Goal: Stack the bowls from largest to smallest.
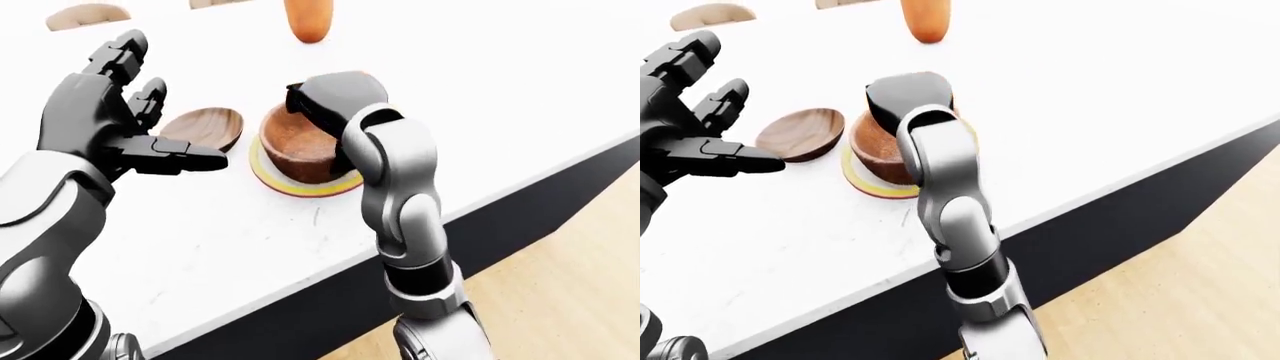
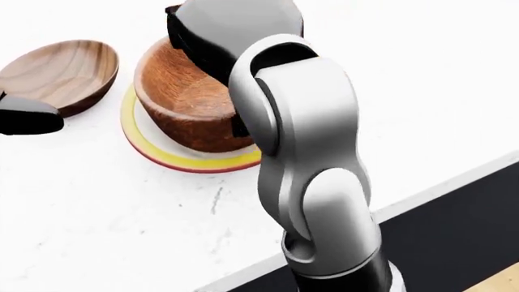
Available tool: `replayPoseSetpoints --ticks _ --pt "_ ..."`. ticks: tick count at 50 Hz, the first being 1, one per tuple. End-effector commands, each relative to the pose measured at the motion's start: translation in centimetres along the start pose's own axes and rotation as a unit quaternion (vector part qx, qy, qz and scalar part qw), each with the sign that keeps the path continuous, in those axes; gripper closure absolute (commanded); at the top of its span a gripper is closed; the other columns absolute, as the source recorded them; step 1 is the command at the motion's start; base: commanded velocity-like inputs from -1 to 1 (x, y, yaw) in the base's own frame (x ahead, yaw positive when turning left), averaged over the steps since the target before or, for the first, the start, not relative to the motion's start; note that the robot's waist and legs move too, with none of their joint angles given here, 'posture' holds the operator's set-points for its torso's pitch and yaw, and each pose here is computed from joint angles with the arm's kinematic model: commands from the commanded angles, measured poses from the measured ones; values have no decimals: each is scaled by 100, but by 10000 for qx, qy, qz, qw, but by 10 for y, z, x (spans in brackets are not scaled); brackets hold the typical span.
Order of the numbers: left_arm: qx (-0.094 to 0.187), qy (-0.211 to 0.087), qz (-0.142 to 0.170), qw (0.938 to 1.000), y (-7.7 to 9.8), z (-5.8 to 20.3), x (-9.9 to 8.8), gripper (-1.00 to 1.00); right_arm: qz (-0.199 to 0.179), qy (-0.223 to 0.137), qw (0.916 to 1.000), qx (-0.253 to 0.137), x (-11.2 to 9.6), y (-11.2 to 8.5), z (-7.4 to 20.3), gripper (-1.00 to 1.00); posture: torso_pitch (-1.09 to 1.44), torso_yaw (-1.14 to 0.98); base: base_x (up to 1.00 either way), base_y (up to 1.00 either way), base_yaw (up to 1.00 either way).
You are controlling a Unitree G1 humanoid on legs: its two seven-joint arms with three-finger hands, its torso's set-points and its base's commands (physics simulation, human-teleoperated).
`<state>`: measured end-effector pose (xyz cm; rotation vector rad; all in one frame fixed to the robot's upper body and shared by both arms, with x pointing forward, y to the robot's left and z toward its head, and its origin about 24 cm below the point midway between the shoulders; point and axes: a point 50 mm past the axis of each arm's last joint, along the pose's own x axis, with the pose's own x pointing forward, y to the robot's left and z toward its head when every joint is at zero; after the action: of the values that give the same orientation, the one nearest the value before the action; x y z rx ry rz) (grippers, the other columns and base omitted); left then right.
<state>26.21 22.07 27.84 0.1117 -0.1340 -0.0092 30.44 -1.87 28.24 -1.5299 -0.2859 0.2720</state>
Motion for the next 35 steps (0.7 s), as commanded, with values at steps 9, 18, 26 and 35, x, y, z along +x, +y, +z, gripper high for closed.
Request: replayPoseSetpoints --ticks 9,18,26,35 --pt "93 -389 132 9991 3 18 1 -100 -390 -44 9991 157 -31 -32 -19 -29 0 0 0 0 0" --pt "687 -275 185 9971 -4 20 21 -100 -636 353 9960 519 -63 -51 -75 -36 0 0 0 0 0" --pt "2062 165 61 9783 -7 17 40 -100 -669 741 9921 756 -78 -46 -117 -100 0 0 0 0 0" --pt "3116 262 -120 9498 -15 17 74 -100 -724 1049 9873 945 -97 -37 -149 -100 0 0 0 0 0"
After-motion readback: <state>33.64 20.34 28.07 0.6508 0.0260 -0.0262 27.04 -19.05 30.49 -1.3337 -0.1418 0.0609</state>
